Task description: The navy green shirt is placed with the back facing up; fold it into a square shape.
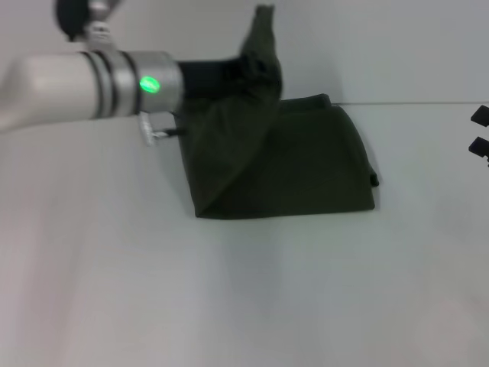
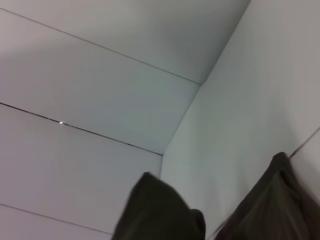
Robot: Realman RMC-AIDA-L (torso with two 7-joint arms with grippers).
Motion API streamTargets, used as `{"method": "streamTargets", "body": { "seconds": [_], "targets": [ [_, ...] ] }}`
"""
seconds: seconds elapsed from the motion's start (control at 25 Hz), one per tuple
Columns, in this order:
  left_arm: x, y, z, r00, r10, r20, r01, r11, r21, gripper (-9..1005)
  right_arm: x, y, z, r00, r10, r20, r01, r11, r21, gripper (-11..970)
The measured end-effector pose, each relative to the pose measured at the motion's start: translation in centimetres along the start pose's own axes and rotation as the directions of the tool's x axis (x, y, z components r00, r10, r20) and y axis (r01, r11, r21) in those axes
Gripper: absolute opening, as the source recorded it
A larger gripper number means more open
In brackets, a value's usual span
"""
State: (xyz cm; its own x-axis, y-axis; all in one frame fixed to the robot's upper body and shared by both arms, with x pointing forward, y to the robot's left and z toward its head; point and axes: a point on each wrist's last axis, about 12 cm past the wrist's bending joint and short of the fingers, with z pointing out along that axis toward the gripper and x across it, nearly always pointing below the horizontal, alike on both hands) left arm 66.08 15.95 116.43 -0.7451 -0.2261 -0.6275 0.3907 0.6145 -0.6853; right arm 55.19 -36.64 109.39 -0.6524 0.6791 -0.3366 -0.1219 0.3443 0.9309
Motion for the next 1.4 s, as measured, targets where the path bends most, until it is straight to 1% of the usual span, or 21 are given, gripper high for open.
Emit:
{"method": "streamTargets", "body": {
  "seconds": [0.12, 0.2, 0.24, 0.36, 0.4, 0.44, 0.48, 0.52, 0.64, 0.72, 0.8, 0.88, 0.92, 0.96, 1.0, 1.08, 1.16, 1.2, 1.24, 1.32, 1.4],
  "targets": [
    [1.4, -1.1, 2.7, 0.992, 0.091, -0.086, -0.095, 0.995, -0.043, 59, 0.0, 0.1, 0.1, 1.000, 0.000, -0.003, 0.000, 1.000, -0.003, 747],
    [2.3, -1.5, 4.1, 0.976, 0.167, -0.141, -0.178, 0.982, -0.067, 58, 0.0, 0.1, 0.1, 1.000, 0.000, -0.006, 0.000, 1.000, -0.003, 747],
    [2.9, -1.7, 4.8, 0.962, 0.215, -0.166, -0.230, 0.970, -0.078, 59, 0.0, 0.1, 0.2, 1.000, 0.000, -0.008, 0.000, 1.000, -0.002, 747],
    [3.8, -2.4, 6.1, 0.928, 0.314, -0.200, -0.338, 0.937, -0.094, 60, 0.1, 0.0, 0.2, 1.000, 0.001, -0.014, -0.001, 1.000, 0.002, 747],
    [3.9, -2.6, 6.3, 0.923, 0.329, -0.199, -0.353, 0.931, -0.096, 61, 0.1, 0.0, 0.2, 1.000, 0.002, -0.014, -0.002, 1.000, 0.003, 747],
    [3.9, -2.9, 6.4, 0.920, 0.340, -0.196, -0.362, 0.928, -0.090, 80, 0.2, 0.0, 0.2, 1.000, 0.003, -0.014, -0.003, 1.000, 0.003, 747],
    [4.0, -3.4, 6.5, 0.908, 0.369, -0.199, -0.388, 0.919, -0.067, 98, 0.2, -0.1, 0.1, 1.000, 0.004, -0.013, -0.004, 1.000, 0.006, 747],
    [4.0, -3.4, 6.5, 0.907, 0.371, -0.199, -0.390, 0.919, -0.065, 117, 0.2, -0.1, 0.0, 1.000, 0.005, -0.012, -0.005, 1.000, 0.008, 747],
    [3.8, -4.4, 6.2, 0.889, 0.414, -0.197, -0.425, 0.905, -0.018, 173, 0.1, -0.2, -0.1, 1.000, 0.006, -0.008, -0.006, 1.000, 0.016, 748],
    [3.4, -4.8, 5.6, 0.891, 0.417, -0.176, -0.423, 0.906, 0.006, 395, 0.0, -0.3, -0.2, 1.000, 0.007, -0.007, -0.007, 1.000, 0.017, 748],
    [2.8, -4.5, 4.1, 0.919, 0.378, -0.116, -0.378, 0.926, 0.017, 454, 0.0, -0.3, -0.2, 1.000, 0.008, -0.007, -0.007, 1.000, 0.017, 748],
    [2.1, -3.2, 2.3, 0.961, 0.272, -0.041, -0.272, 0.962, 0.012, 514, 0.0, -0.3, -0.2, 1.000, 0.008, -0.004, -0.008, 1.000, 0.018, 747],
    [1.9, -2.2, 1.3, 0.979, 0.203, -0.009, -0.203, 0.979, 0.009, 544, -0.1, -0.4, -0.3, 1.000, 0.007, -0.002, -0.007, 1.000, 0.023, 747],
    [1.9, -2.2, 1.3, 0.979, 0.203, -0.009, -0.203, 0.979, 0.009, 573, -0.1, -0.4, -0.3, 1.000, 0.007, -0.002, -0.007, 1.000, 0.023, 747],
    [1.6, 0.0, -0.6, 0.999, 0.035, 0.026, -0.036, 0.999, 0.016, 603, -0.1, -0.4, -0.2, 1.000, 0.003, -0.005, -0.003, 1.000, 0.027, 747],
    [1.7, 1.3, -1.6, 0.997, -0.068, 0.027, 0.068, 0.997, 0.025, 649, -0.3, -0.3, -0.1, 0.999, -0.021, -0.032, 0.022, 0.999, 0.045, 748],
    [2.2, 2.6, -2.9, 0.986, -0.169, -0.004, 0.169, 0.984, 0.050, 694, -0.8, 0.2, 0.2, 0.993, -0.070, -0.098, 0.077, 0.994, 0.072, 748],
    [2.3, 2.9, -3.4, 0.982, -0.188, -0.019, 0.189, 0.980, 0.058, 717, -1.3, 0.6, 0.5, 0.985, -0.104, -0.137, 0.116, 0.989, 0.087, 748],
    [2.5, 3.4, -4.5, 0.977, -0.206, -0.061, 0.210, 0.975, 0.075, 740, -1.9, 1.1, 0.8, 0.975, -0.133, -0.175, 0.152, 0.983, 0.101, 748],
    [2.7, 4.0, -6.3, 0.971, -0.199, -0.134, 0.212, 0.973, 0.089, 785, -3.5, 2.4, 1.6, 0.945, -0.198, -0.261, 0.238, 0.962, 0.134, 747],
    [3.0, 4.6, -8.0, 0.965, -0.179, -0.190, 0.199, 0.975, 0.095, 831, -5.1, 4.2, 2.8, 0.901, -0.264, -0.343, 0.332, 0.931, 0.155, 747]
  ]
}}
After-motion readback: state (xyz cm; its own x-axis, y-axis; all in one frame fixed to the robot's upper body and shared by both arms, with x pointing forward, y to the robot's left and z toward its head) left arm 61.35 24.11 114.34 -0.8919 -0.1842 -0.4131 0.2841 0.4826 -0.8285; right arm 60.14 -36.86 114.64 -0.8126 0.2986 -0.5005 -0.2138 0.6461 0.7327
